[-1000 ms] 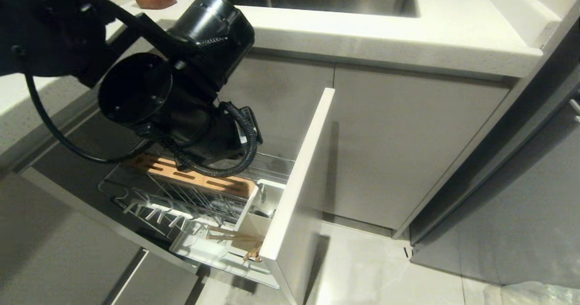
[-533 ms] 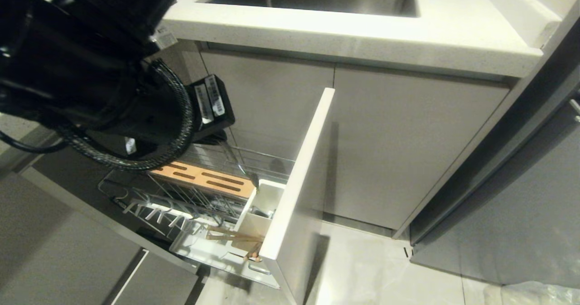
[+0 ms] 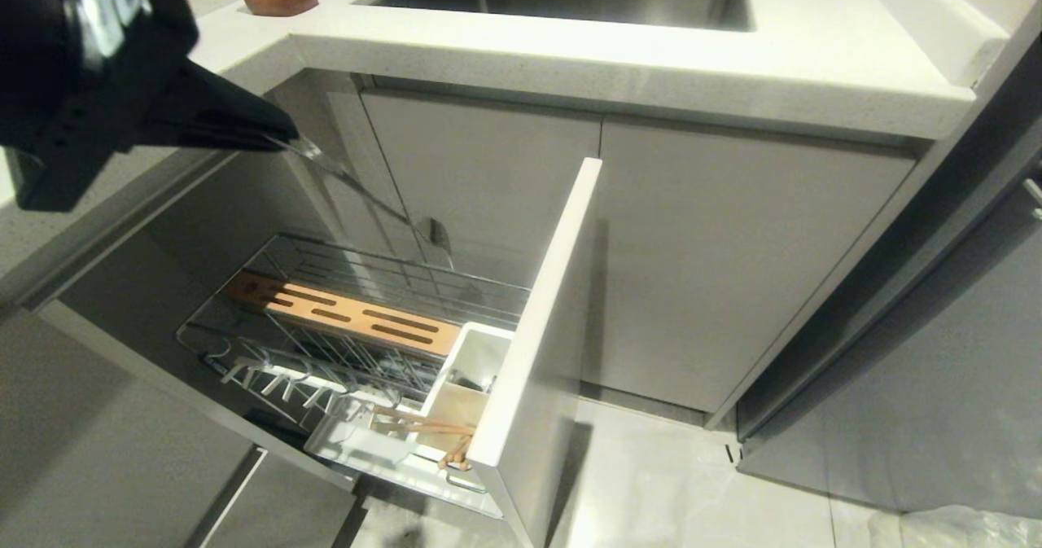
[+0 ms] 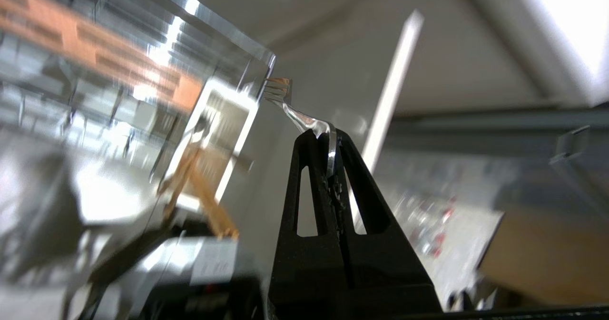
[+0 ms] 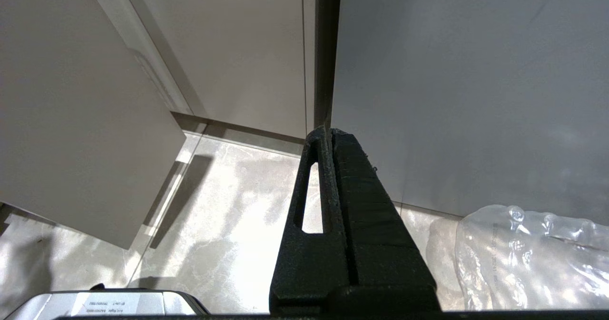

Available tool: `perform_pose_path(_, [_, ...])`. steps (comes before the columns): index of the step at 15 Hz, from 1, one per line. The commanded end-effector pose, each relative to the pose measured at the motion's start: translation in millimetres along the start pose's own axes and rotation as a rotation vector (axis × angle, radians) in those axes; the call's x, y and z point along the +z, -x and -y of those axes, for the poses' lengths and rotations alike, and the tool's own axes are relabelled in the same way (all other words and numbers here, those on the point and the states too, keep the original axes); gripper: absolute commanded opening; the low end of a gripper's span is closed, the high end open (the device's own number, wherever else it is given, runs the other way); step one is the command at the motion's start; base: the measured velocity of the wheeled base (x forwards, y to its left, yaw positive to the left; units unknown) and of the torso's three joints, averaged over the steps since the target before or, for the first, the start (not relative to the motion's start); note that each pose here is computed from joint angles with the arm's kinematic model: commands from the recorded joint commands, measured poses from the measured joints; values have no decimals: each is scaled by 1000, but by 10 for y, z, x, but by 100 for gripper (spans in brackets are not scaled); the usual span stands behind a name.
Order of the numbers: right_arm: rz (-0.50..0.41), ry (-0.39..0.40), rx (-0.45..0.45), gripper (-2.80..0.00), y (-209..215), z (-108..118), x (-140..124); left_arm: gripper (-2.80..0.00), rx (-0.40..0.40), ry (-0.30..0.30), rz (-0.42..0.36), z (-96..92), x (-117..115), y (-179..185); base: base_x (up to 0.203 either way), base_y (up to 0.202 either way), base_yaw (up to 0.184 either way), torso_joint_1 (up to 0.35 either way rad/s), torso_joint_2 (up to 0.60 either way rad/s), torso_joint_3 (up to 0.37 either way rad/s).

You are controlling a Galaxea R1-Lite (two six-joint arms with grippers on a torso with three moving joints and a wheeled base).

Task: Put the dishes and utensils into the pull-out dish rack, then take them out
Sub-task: Take the fork out of the cupboard

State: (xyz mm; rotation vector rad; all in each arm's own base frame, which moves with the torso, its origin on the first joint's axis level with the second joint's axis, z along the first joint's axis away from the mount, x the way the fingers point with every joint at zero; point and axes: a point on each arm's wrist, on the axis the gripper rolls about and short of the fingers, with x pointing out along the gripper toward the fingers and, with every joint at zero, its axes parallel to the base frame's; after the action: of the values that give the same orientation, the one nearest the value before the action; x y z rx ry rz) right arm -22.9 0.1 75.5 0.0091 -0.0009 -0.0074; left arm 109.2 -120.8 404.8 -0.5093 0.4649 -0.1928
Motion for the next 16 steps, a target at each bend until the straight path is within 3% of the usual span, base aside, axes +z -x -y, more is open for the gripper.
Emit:
perform_pose_path(1, [-1, 0, 0, -280, -1, 0, 0, -280, -43, 49, 121, -161, 174, 336, 0, 0, 0, 0, 0, 0])
perform_pose_path(5, [-1, 0, 0, -280, -1, 0, 0, -280, -99, 167, 397, -402, 483, 809, 0, 0, 0, 0, 0, 0])
perform_pose_path(10, [-1, 0, 0, -280, -1, 0, 0, -280, -22, 242, 757, -614, 679, 1240, 0, 0, 0, 0, 0, 0])
perform_pose_path(13, [-1, 0, 0, -280, -1, 0, 0, -280, 120, 211, 973, -675, 724, 1307, 0, 0, 0, 0, 0, 0])
perform_pose_path(14, [-1, 0, 0, -280, -1, 0, 0, -280, 181, 181, 1038, -701, 736, 1285, 0, 0, 0, 0, 0, 0])
perform_pose_path(16, [-1, 0, 0, -280, -1, 0, 0, -280, 314, 64, 1076, -767, 723, 1205, 0, 0, 0, 0, 0, 0])
